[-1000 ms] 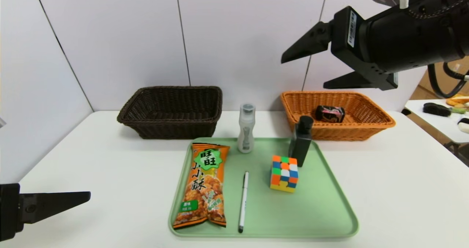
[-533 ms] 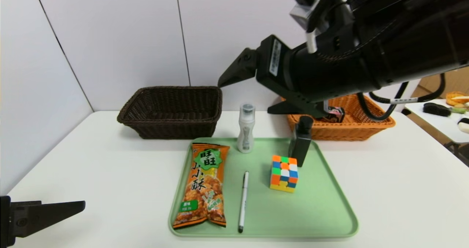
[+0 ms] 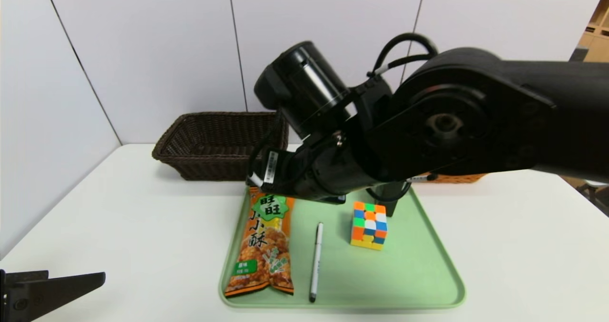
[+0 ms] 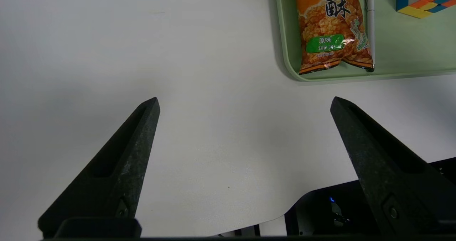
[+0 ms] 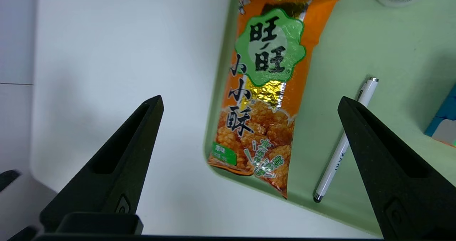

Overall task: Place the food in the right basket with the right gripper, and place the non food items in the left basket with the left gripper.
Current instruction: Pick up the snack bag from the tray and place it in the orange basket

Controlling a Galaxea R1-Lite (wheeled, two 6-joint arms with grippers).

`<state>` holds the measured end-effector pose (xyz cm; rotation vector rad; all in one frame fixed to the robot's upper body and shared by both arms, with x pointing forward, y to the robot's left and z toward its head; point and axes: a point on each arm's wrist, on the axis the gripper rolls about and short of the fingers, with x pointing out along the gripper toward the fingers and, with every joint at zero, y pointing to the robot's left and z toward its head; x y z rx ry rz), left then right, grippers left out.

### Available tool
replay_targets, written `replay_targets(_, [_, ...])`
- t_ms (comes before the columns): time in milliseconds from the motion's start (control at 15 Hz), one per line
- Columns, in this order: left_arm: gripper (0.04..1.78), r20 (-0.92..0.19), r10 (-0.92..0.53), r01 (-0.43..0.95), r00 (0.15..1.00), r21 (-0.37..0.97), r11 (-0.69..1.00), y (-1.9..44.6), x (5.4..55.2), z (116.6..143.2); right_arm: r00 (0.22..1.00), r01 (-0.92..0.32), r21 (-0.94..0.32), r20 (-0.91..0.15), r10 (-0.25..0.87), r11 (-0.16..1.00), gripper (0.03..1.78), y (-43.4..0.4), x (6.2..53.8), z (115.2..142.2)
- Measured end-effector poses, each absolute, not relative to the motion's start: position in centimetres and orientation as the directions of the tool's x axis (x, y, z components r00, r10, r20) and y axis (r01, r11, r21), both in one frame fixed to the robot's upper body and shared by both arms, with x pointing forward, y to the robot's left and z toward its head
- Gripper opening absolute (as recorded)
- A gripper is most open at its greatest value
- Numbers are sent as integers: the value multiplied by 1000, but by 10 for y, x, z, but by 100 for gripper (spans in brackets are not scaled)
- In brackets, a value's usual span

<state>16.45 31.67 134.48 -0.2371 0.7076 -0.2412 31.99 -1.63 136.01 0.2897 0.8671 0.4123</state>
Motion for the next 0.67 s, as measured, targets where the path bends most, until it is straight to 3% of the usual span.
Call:
replay_targets(267, [169, -619, -295, 133, 728, -294, 947, 317, 164, 1340, 536, -232, 347, -734, 418, 908, 169, 7, 324, 1324])
replay_targets(667, [169, -630, -294, 128, 719, -297, 946, 317, 163, 1334, 521, -251, 282, -767, 375, 926, 169, 27, 319, 1295])
